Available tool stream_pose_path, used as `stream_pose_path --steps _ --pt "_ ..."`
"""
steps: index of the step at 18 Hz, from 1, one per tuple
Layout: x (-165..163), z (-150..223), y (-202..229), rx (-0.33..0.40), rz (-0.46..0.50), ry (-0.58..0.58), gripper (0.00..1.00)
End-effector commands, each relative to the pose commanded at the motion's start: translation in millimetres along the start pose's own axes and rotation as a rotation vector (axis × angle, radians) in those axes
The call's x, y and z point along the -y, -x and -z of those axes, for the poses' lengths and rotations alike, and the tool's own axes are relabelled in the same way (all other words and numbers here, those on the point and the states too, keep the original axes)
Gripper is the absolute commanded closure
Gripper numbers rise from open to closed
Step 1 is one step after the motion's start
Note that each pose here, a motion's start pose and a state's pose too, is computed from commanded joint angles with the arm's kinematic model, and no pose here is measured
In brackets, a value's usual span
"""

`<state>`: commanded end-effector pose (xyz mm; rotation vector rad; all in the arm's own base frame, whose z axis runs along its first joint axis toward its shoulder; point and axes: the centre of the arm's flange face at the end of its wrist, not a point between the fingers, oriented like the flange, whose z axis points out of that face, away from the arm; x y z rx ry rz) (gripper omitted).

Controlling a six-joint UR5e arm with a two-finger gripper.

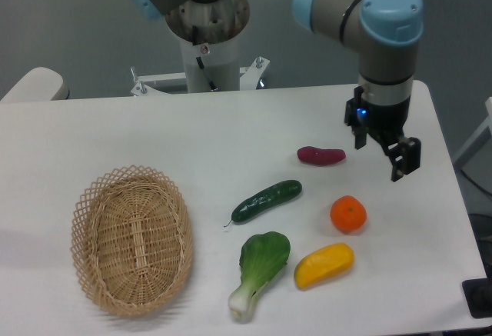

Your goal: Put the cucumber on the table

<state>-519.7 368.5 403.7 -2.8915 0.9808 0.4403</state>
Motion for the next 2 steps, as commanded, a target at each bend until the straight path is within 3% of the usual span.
stream_pose_path --steps 2 --pt "0.4 0.0 0.1 0.001 0.000 -0.004 0.00"
